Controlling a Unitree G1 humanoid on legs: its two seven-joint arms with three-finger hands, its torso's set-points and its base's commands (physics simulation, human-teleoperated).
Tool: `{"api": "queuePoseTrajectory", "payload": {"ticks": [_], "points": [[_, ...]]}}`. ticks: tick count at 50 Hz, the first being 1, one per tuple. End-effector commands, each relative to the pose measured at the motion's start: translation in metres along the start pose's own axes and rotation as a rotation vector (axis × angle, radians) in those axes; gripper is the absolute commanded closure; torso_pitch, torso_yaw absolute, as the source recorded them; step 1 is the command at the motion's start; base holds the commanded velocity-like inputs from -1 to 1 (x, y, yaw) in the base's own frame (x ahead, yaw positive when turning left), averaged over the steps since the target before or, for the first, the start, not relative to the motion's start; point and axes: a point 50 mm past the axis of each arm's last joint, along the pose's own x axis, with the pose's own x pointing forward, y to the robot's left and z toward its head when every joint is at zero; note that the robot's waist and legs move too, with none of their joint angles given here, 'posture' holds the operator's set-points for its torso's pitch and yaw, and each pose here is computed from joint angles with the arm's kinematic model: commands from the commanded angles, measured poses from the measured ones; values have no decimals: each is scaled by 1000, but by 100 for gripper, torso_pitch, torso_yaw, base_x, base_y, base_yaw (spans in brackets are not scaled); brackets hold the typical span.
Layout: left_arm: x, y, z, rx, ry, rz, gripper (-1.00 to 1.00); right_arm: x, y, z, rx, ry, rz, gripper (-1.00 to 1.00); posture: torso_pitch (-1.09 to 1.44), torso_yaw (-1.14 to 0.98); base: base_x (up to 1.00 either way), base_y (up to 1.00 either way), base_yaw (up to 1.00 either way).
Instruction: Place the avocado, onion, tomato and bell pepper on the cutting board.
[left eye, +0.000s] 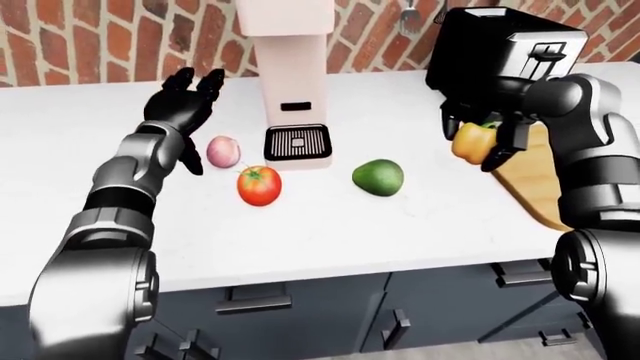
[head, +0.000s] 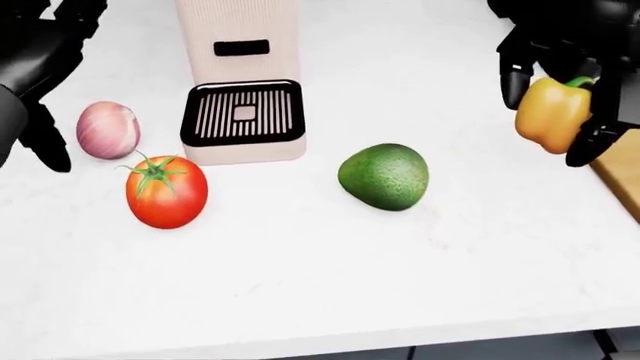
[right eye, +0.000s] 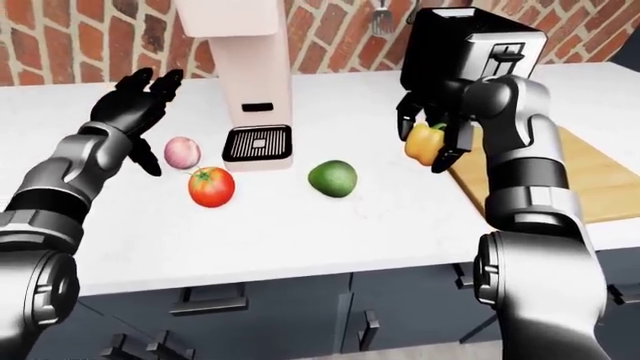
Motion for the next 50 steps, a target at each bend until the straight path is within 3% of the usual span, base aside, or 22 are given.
{"api": "queuePoseTrajectory", "payload": {"ticks": [1, 3, 18, 27, 30, 35, 39, 40, 41, 50], "points": [[4, 19, 5, -4, -16, 74, -100, -14, -24, 9, -20, -35, -105, 100, 0, 0, 0, 0, 0], [5, 15, 7, -28, -19, 54, -100, -14, -23, 8, -18, -34, -105, 100, 0, 0, 0, 0, 0], [5, -1, 15, -34, -32, 3, -100, -12, -19, 6, -13, -29, -97, 100, 0, 0, 0, 0, 0], [10, 23, 19, -39, -61, 33, -100, -11, -19, 6, -14, -29, -94, 100, 0, 0, 0, 0, 0], [10, 17, 22, -37, -73, 23, -100, -10, -15, 5, -9, -30, -91, 100, 0, 0, 0, 0, 0], [12, 23, 26, -36, -89, 28, -100, -13, -18, 4, -6, -28, -97, 100, 0, 0, 0, 0, 0], [11, 18, 26, -35, -86, 20, -100, -13, -17, 3, -6, -26, -96, 100, 0, 0, 0, 0, 0], [11, 16, 26, -36, -87, 15, -90, -14, -18, 4, -5, -27, -99, 100, 0, 0, 0, 0, 0], [10, 12, 27, -43, -97, -8, 100, -14, -18, 3, -5, -26, -98, 100, 0, 0, 0, 0, 0], [8, -1, 31, -33, -125, -38, 100, -10, -11, 0, 1, -21, -88, 100, 0, 0, 0, 0, 0]]}}
